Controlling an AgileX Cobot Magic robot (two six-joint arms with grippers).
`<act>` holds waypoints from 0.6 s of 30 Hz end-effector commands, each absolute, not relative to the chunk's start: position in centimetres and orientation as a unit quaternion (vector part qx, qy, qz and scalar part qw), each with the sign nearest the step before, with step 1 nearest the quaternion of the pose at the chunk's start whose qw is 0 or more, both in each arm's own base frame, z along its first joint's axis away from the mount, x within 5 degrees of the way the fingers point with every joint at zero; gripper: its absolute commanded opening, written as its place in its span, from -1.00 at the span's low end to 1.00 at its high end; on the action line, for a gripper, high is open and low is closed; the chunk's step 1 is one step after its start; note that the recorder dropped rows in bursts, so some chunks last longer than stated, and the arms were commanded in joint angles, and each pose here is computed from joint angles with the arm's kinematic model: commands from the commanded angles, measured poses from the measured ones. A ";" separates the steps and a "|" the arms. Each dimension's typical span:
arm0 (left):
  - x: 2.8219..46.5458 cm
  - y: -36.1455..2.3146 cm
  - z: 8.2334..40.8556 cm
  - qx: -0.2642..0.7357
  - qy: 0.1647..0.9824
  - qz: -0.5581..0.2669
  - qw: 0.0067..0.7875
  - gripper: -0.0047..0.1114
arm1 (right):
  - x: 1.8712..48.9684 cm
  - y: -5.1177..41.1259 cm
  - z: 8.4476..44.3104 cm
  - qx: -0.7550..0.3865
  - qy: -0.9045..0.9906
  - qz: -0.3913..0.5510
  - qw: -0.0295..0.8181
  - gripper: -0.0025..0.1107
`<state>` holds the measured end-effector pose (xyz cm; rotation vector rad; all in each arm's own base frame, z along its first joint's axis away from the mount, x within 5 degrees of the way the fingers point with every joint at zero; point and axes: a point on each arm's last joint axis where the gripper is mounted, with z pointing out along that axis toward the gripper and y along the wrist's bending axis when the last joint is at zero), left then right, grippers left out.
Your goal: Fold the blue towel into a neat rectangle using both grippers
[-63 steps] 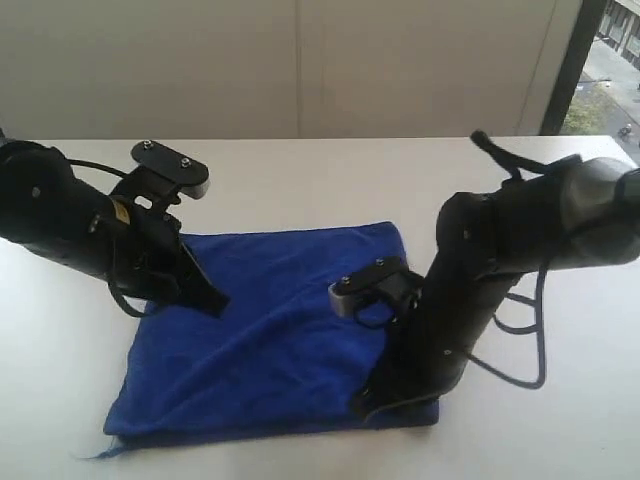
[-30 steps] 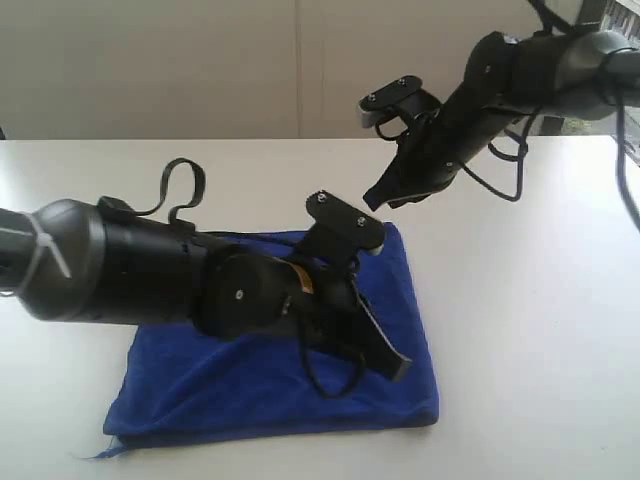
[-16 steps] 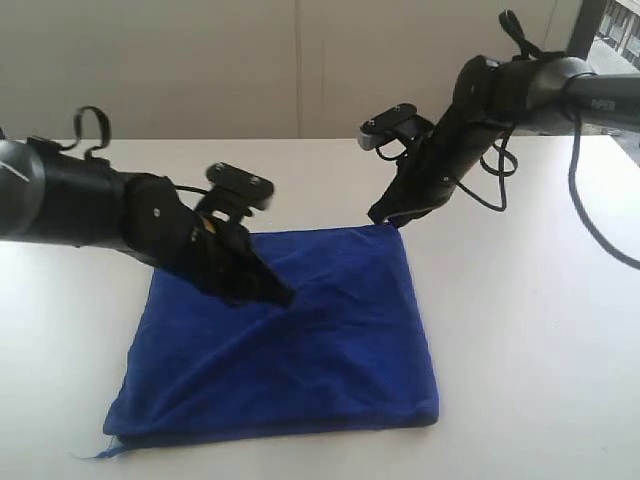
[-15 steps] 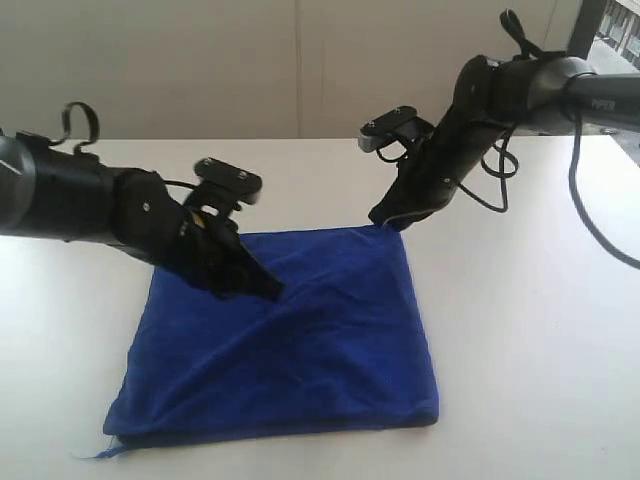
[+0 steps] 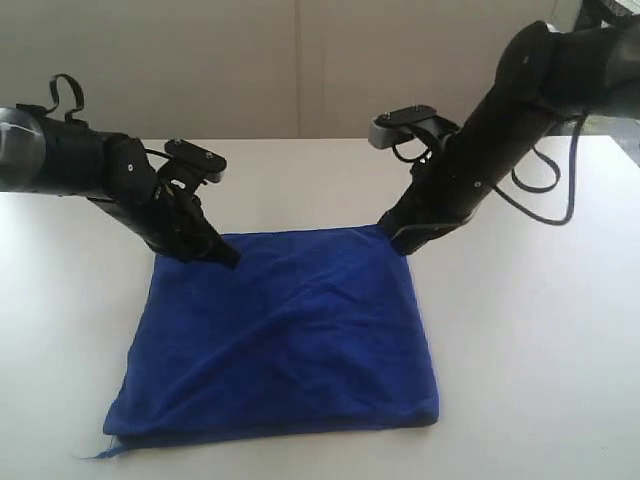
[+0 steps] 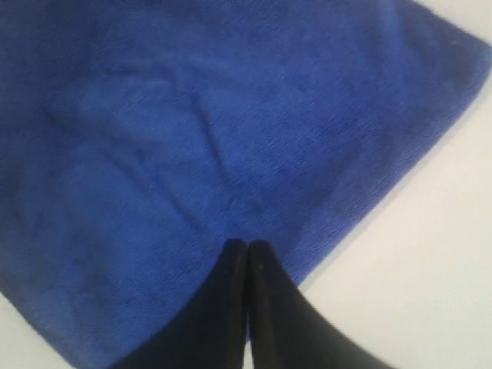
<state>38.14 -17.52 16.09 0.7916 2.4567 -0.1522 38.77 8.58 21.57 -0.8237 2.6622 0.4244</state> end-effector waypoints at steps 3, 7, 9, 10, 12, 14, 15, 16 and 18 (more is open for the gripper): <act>38.4 -17.3 15.9 0.310 0.913 -0.042 0.263 -0.92 | 35.1 10.0 18.5 -0.295 0.936 0.138 0.136 -0.96; 38.2 -17.1 15.8 0.323 0.912 -0.031 0.249 -0.92 | 33.8 9.6 16.3 -0.286 0.942 0.124 0.126 -0.96; 38.3 -17.1 15.8 0.325 0.911 -0.028 0.252 -0.92 | 33.2 9.4 15.5 -0.278 0.946 0.118 0.118 -0.96; 38.3 -17.1 15.8 0.326 0.910 -0.027 0.256 -0.92 | 33.0 9.3 15.2 -0.277 0.947 0.117 0.116 -0.96; 38.4 -17.1 15.9 0.326 0.908 -0.027 0.263 -0.92 | 32.7 9.2 14.7 -0.273 0.948 0.115 0.113 -0.96; 38.6 -17.0 15.9 0.325 0.907 -0.026 0.267 -0.92 | 32.4 9.1 14.3 -0.271 0.949 0.114 0.110 -0.96; 38.6 -16.9 15.9 0.323 0.907 -0.025 0.268 -0.92 | 32.2 9.0 14.2 -0.270 0.950 0.115 0.106 -0.96; 38.7 -16.7 15.7 0.321 0.908 -0.025 0.267 -0.92 | 32.0 9.0 14.0 -0.268 0.951 0.116 0.103 -0.96; 38.8 -16.6 15.5 0.320 0.910 -0.024 0.264 -0.92 | 31.8 9.1 13.8 -0.266 0.951 0.117 0.101 -0.96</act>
